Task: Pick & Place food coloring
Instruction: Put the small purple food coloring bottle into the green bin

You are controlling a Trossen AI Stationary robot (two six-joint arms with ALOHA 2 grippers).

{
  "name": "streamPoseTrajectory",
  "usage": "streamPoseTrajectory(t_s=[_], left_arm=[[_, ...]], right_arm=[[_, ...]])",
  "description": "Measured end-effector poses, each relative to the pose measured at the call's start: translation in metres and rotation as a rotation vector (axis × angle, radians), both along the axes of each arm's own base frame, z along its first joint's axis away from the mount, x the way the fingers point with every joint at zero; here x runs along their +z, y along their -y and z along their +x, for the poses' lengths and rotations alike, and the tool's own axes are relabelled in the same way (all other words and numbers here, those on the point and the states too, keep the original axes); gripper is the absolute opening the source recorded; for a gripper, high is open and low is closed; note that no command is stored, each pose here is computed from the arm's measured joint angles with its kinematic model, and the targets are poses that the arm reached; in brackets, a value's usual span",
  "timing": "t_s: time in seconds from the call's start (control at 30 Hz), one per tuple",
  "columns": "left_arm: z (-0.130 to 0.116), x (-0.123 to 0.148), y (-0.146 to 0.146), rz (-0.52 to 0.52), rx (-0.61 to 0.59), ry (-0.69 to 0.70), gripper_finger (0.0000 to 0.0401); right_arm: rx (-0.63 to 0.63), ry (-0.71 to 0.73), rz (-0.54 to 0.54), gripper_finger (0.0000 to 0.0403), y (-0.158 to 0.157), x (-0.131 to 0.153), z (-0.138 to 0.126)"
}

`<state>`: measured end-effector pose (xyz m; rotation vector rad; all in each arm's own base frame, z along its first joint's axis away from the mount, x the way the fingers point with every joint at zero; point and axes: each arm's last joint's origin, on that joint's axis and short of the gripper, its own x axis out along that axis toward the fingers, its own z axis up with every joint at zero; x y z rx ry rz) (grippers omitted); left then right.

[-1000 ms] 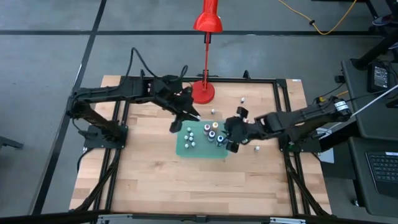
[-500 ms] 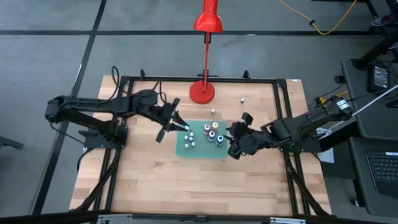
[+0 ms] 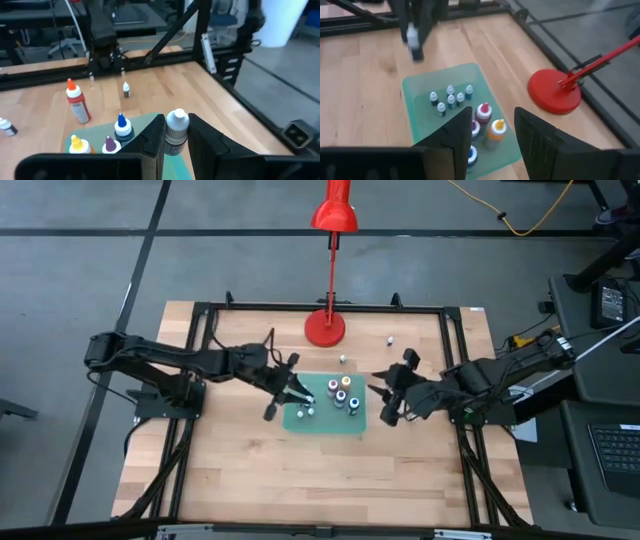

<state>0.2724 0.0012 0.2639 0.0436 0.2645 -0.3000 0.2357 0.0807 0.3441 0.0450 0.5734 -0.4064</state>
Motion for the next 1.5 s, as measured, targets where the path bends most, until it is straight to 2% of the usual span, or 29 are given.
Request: streamPoseTrajectory(t_s=[0.13, 0.3, 0.47, 0.6, 0.87, 1.5], left_arm=[[0.014, -0.016, 0.005, 0.052, 0.080, -0.020, 0.0059], [0.031, -0.035, 0.011, 0.058, 0.163, -0.036, 0.0059], [0.044, -0.061, 0.011, -0.004, 0.216, -0.111, 0.0059], [0.050, -0.082, 0.015, -0.016, 0.214, -0.181, 0.0060], [0.061, -0.104, 0.021, -0.044, 0.209, -0.185, 0.0060], [0.065, -0.128, 0.021, -0.025, 0.207, -0.257, 0.0061]], right_arm=[[0.027, 0.016, -0.033, 0.0149, 0.004, 0.009, -0.009], [0.080, 0.012, -0.057, 0.0149, 0.006, 0.015, -0.016], [0.120, 0.003, -0.090, 0.0149, 0.008, 0.018, -0.020], [0.160, -0.011, -0.108, 0.0149, 0.009, 0.020, -0.022], [0.217, -0.029, -0.084, 0.0149, 0.011, 0.020, -0.022], [0.219, -0.030, -0.084, 0.0149, 0.011, 0.020, -0.022]])
